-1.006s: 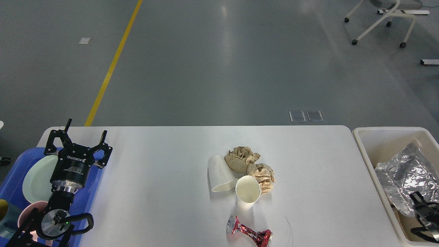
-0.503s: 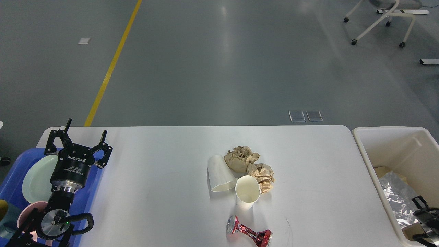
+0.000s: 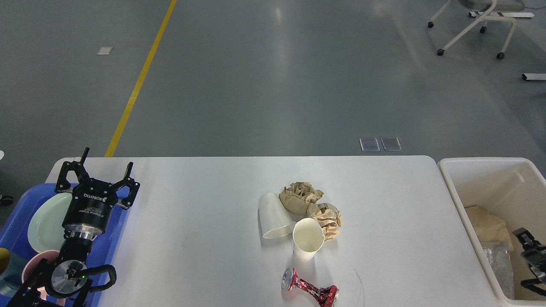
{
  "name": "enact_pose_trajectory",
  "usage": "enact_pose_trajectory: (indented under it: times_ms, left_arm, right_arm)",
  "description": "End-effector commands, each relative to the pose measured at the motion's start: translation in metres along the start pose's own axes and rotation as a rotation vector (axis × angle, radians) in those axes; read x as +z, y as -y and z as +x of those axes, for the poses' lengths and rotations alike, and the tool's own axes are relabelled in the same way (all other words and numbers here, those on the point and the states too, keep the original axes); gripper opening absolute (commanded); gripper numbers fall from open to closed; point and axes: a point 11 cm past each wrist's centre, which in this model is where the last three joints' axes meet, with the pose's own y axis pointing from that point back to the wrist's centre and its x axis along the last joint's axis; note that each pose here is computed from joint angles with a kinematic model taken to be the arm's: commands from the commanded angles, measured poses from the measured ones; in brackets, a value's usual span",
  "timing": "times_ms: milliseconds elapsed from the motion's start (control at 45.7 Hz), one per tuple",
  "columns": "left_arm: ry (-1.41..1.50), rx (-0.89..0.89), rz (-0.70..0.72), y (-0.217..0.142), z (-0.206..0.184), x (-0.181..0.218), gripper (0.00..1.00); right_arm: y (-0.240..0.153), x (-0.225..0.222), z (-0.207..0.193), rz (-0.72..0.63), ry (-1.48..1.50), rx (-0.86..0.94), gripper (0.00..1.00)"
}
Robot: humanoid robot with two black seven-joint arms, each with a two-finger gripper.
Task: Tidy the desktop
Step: 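Raise the right gripper and move it toward the crumpled brown paper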
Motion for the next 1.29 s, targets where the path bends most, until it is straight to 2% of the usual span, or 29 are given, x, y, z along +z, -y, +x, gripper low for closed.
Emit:
enact_pose_trajectory:
  times_ms: [0, 284, 503, 831, 1050, 1269]
  left_arm:
    - [0.0, 0.001, 0.0, 0.0, 0.0, 0.0, 0.96]
    - [0.0, 0.0, 0.0, 0.001, 0.0, 0.0, 0.96]
    - [0.0, -0.002, 0.0, 0.001, 0.0, 0.0, 0.96]
    - [0.0, -0.002, 0.0, 0.001, 0.0, 0.0, 0.96]
    - [0.0, 0.0, 0.0, 0.0, 0.0, 0.0, 0.96]
    - [0.0, 0.001, 0.0, 0.0, 0.0, 0.0, 0.96]
  right_arm:
    - [-0.011, -0.03, 0.03, 0.068, -0.142, 0.016, 1.0]
    - [-0.054, -0.086, 0.068, 0.178, -0.506, -0.145, 1.0]
    - [-0.116, -0.144, 0.099, 0.221, -0.721, -0.231, 1.0]
    - [-0.252, -0.226, 0.103, 0.382, -0.95, -0.352, 1.0]
    - [-0.349, -0.251, 0.1, 0.374, -0.983, -0.537, 1.0]
    - [-0.426, -0.265, 0.074, 0.396, -1.099, -0.549, 1.0]
